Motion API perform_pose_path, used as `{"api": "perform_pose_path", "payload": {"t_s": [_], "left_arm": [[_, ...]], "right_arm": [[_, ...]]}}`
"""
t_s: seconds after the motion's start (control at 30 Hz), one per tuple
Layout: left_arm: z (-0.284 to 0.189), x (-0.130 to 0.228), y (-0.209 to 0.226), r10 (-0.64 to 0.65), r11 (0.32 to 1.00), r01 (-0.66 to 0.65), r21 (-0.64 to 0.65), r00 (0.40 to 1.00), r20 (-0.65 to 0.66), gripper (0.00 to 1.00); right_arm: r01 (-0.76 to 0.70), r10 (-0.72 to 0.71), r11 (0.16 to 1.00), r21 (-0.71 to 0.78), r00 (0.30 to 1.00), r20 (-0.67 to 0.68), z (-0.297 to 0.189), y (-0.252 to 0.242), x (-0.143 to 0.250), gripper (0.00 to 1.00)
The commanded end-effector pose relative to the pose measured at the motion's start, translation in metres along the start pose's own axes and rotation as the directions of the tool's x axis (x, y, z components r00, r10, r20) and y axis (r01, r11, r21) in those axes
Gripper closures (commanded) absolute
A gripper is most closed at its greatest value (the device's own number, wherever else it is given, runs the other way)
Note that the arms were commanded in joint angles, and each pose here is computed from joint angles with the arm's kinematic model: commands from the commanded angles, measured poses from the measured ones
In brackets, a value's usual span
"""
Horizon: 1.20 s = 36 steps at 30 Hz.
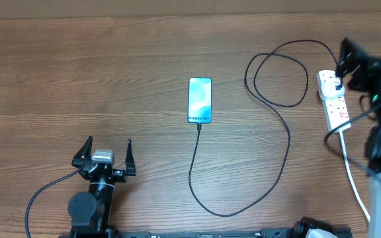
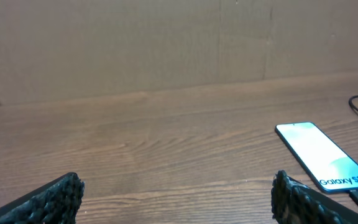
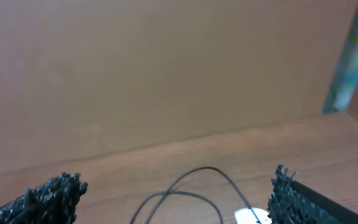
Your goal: Plug charger to phone and switch on socket
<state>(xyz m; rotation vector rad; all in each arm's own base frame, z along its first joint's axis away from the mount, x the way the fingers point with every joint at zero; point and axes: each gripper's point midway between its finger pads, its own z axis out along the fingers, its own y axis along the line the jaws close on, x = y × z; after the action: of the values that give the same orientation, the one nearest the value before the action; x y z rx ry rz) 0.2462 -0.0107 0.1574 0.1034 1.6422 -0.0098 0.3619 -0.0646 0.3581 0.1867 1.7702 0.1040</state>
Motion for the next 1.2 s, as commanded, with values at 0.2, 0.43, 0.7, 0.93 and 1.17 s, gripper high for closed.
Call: {"api": "perform_pose_path", "payload": {"t_s": [0.2,0.43,0.7,0.93,1.17], "left_arm": [[0.0,0.0,-0.002,0.02,1.0,-0.02,0.013,1.0,0.007,0.0],[0.0,0.0,-0.002,0.02,1.0,-0.02,0.013,1.0,0.006,0.0],[0.0,0.0,-0.002,0.02,1.0,-0.02,0.013,1.0,0.006,0.0],[0.0,0.0,-0.002,0.02,1.0,-0.02,0.013,1.0,0.006,0.0],[0.0,0.0,-0.002,0.02,1.0,-0.02,0.013,1.0,0.006,0.0]], "right_arm": [[0.05,-0.037,0.995,-0.088,0.99,0.136,-0.036,0.028,0.05,0.0],[0.077,-0.052,0.991,-0.107,0.973,0.224,-0.056,0.03,0.09,0.0],[0.078,-0.053,0.991,-0.107,0.972,0.227,-0.065,0.026,0.127,0.0],[0.081,-0.054,0.991,-0.106,0.97,0.236,-0.071,0.023,0.155,0.0],[0.083,-0.056,0.992,-0.096,0.966,0.253,-0.075,0.018,0.18,0.0]]}}
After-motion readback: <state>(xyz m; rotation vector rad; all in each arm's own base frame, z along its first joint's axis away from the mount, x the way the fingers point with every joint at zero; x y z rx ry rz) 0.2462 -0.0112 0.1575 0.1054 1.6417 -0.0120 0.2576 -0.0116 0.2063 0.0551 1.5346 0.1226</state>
